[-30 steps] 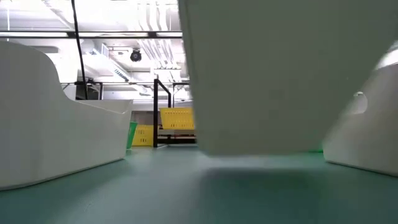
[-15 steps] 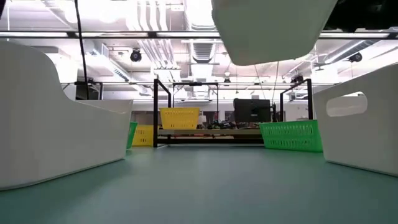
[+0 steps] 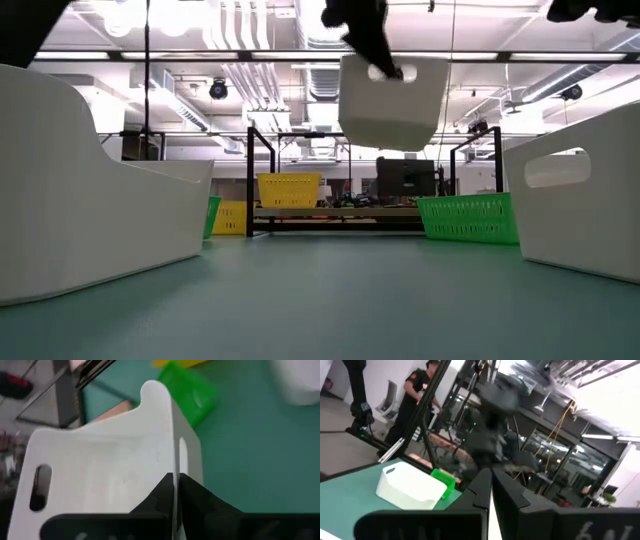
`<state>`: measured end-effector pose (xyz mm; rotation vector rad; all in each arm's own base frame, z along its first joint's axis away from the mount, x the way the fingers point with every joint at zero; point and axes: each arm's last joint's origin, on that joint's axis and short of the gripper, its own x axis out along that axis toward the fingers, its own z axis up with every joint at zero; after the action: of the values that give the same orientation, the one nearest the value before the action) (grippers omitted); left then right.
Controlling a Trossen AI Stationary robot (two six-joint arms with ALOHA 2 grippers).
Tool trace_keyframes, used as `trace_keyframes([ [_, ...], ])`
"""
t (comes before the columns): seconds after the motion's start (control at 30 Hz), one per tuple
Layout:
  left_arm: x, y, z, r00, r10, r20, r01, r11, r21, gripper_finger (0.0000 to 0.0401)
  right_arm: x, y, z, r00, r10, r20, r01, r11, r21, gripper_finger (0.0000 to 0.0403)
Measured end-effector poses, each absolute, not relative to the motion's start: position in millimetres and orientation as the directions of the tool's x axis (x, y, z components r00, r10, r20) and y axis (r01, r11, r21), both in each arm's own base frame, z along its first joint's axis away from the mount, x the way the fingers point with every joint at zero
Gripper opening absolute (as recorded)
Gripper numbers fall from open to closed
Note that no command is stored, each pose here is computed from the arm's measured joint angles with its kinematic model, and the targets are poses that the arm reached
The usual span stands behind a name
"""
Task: Stack baskets on shelf by color
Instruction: Put the middle white bin on the shelf
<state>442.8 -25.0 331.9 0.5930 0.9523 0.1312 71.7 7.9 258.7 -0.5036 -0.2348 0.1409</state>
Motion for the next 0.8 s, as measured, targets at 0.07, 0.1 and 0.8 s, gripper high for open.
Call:
trace_keyframes([
  [0.07,447.1,-0.6,325.4,0.583,0.369,-0.724,0.116,0.844,0.524,0.0,68.4,7.7,259.3,0.961,0.191,0.201,-0.069,0.867,-0.493,0.0009],
  [0.1,449.5,11.1,321.9,0.587,0.369,-0.721,0.102,0.85,0.518,0.0,67.2,7.7,258.9,0.961,0.191,0.201,-0.069,0.867,-0.494,0.0009],
  [0.8,452.0,97.8,266.1,0.595,0.381,-0.707,-0.033,0.891,0.452,0.0,65.1,7.5,256.5,0.964,0.191,0.185,-0.068,0.849,-0.523,0.0009],
])
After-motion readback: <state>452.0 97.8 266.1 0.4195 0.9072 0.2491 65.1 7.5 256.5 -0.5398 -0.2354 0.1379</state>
